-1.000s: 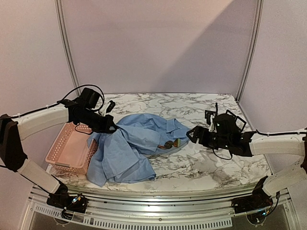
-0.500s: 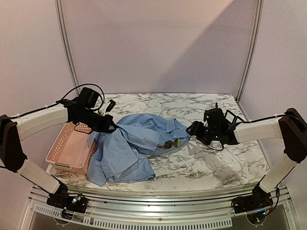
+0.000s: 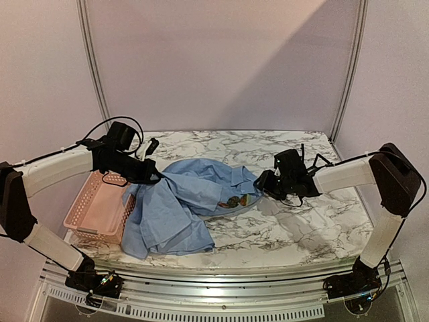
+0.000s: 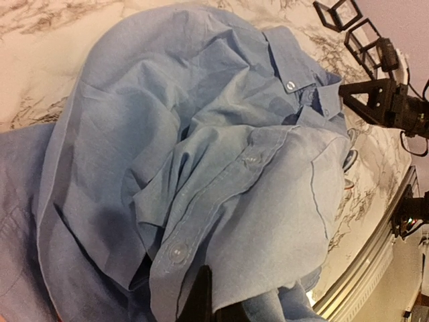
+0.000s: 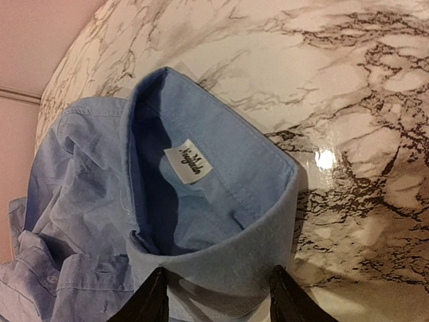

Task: Remove the brooch from the garment
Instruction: Flatten out the flattened clothing at the center of the board.

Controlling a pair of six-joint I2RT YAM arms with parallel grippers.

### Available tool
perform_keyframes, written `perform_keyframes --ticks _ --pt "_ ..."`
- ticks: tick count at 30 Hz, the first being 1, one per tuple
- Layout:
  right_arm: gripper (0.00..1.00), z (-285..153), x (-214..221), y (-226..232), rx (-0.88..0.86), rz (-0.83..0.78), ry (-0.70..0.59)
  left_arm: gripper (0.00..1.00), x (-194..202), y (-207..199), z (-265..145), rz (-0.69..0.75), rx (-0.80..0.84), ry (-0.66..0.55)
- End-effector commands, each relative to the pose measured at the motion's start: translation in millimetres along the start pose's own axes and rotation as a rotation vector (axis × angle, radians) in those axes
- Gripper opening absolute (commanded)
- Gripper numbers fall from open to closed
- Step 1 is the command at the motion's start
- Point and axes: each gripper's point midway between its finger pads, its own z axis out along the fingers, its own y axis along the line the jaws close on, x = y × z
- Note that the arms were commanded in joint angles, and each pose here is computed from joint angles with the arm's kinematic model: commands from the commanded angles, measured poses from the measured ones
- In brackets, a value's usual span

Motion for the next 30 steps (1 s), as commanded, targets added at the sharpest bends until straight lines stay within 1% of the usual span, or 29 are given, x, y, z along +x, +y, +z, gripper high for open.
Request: perform_keyframes --ticks 1,9,13,17,20,22,24,28,30 --pt "0.50 13 11 -9 0.028 0.003 0.044 0.01 -7 4 -6 -0.010 0.003 -0.037" --pt "0.48 23 18 -14 0.031 0.010 0.072 0.00 -6 5 -3 -0.023 0.015 -0.028" --pt "0.34 27 21 -15 0.024 0.009 0.081 0.00 -6 7 -2 -0.029 0.014 -0.027" --pt "0.15 29 19 -12 0.011 0.006 0.071 0.00 -8 8 -3 -0.030 0.010 -0.034" --pt "0.01 22 7 -5 0.013 0.000 0.034 0.00 -12 11 -8 -0.026 -0.011 -0.054" --pt "0.00 10 -5 4 -0.001 -0.010 -0.007 0.00 -17 10 -15 -0.009 -0.023 -0.086" --pt "0.00 -8 -23 13 -0.005 -0.027 -0.079 0.00 -25 4 -26 0.022 -0.013 -0.136" --pt "0.00 -60 -58 51 -0.086 -0.088 -0.204 0.00 -41 -14 -59 0.106 0.010 -0.257" --pt "0.00 -94 -76 73 -0.140 -0.126 -0.271 0.00 -47 -22 -76 0.136 0.015 -0.304"
